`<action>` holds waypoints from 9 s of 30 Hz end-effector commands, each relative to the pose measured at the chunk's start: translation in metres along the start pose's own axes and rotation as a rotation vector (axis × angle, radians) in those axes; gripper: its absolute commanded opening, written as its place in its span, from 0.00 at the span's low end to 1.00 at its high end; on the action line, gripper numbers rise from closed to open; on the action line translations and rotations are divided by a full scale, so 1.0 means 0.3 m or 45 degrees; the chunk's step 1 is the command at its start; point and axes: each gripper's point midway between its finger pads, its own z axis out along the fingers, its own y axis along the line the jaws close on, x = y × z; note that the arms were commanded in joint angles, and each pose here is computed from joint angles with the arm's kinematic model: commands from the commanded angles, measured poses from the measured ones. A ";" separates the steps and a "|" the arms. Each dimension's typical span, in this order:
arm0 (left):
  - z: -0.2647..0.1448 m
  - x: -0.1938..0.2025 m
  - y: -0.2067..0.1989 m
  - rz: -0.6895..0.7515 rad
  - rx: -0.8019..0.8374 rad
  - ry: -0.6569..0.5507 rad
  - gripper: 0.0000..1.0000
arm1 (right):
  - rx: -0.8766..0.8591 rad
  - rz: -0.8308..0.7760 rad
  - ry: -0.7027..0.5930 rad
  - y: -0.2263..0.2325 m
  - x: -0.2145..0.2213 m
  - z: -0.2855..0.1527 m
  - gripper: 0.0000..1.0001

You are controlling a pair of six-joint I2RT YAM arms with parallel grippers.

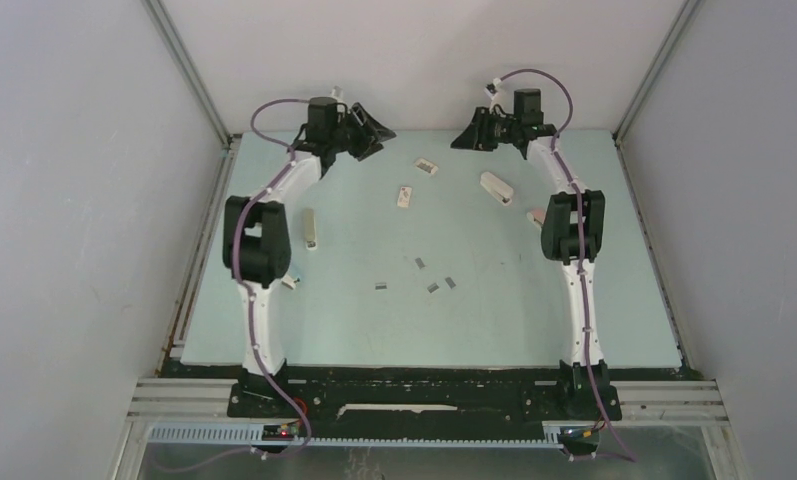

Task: Unload the staples from the stapler
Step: Move the staple box to the center of the board.

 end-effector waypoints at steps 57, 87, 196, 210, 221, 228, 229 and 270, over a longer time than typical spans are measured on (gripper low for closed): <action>0.392 -0.003 0.091 -0.963 -0.157 -0.002 0.09 | 0.408 -0.060 -0.028 -0.130 0.027 0.136 0.16; -0.080 -0.021 0.058 -0.218 -0.102 0.050 0.28 | 0.669 -1.292 0.301 -0.212 0.103 0.275 0.01; -0.016 -0.070 0.185 -0.133 -0.302 0.109 0.44 | 0.031 -1.625 -0.028 0.319 -0.087 0.260 0.07; 0.160 -0.110 0.109 -0.366 -0.140 0.077 0.43 | -0.057 -0.520 0.005 0.334 -0.049 0.071 0.52; 0.163 -0.085 0.281 -0.446 -0.318 0.102 0.38 | -0.188 -0.011 -0.045 0.309 -0.036 0.168 0.52; 0.214 -0.052 0.341 -0.541 -0.339 0.133 0.26 | -0.156 0.086 -0.053 0.244 -0.032 0.140 0.52; 0.216 -0.050 0.342 -0.547 -0.334 0.140 0.25 | -0.148 0.097 -0.052 0.235 -0.027 0.142 0.52; -0.019 -0.199 0.394 0.115 -0.381 0.147 0.40 | 0.010 -0.383 0.179 0.275 0.081 0.027 0.29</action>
